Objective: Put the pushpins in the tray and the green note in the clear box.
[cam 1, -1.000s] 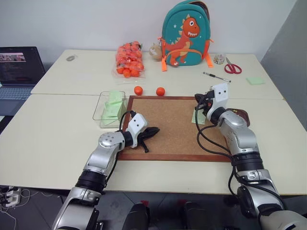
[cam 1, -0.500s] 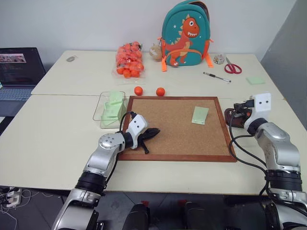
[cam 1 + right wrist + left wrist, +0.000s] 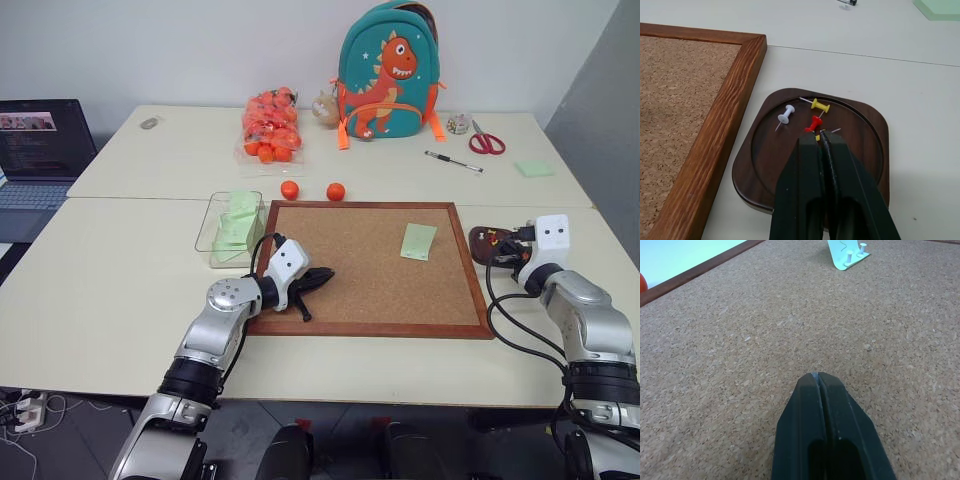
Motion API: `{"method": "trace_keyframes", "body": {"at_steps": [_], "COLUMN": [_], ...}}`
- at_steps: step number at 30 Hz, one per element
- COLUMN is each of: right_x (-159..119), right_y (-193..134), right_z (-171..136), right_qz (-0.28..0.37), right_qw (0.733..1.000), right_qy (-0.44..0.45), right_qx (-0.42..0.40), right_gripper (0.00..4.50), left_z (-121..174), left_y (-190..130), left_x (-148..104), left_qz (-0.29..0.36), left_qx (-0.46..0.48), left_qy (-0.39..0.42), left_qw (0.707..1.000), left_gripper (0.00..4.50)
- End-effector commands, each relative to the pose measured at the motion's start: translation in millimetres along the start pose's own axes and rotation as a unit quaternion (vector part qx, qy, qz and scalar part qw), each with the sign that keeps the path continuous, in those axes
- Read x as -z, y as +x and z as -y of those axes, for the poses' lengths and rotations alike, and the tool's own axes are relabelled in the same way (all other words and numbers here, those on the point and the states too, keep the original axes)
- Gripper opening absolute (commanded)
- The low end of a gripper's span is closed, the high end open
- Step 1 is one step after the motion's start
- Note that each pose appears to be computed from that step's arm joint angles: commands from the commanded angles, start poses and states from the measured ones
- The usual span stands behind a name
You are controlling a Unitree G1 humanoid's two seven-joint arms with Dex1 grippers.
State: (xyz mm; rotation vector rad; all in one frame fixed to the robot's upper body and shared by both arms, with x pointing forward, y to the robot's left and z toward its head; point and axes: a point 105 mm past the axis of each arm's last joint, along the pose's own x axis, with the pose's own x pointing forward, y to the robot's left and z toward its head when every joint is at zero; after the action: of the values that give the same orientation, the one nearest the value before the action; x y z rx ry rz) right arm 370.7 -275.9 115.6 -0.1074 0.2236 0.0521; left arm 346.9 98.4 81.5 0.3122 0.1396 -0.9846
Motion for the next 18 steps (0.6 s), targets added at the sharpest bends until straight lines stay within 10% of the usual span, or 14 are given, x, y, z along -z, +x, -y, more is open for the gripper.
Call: {"method": "trace_keyframes", "body": {"at_steps": [1, 18], "right_x": [-5.9, -12.5], "right_y": [-3.1, -5.6], "right_z": [10.3, 15.7], "right_qz": [0.013, 0.029], "right_qw": [1.000, 0.999], "right_qy": [0.005, 0.033], "right_qx": [0.018, 0.023], "right_gripper": [0.04, 3.33], "left_z": [18.8, 19.0], "left_y": [7.4, 6.4], "left_x": [19.2, 20.4], "left_qz": [-0.033, -0.035], "left_qx": [0.038, 0.038], "left_qy": [-0.018, -0.015], "left_qw": [0.999, 0.999], "left_gripper": [0.00, 0.00]}}
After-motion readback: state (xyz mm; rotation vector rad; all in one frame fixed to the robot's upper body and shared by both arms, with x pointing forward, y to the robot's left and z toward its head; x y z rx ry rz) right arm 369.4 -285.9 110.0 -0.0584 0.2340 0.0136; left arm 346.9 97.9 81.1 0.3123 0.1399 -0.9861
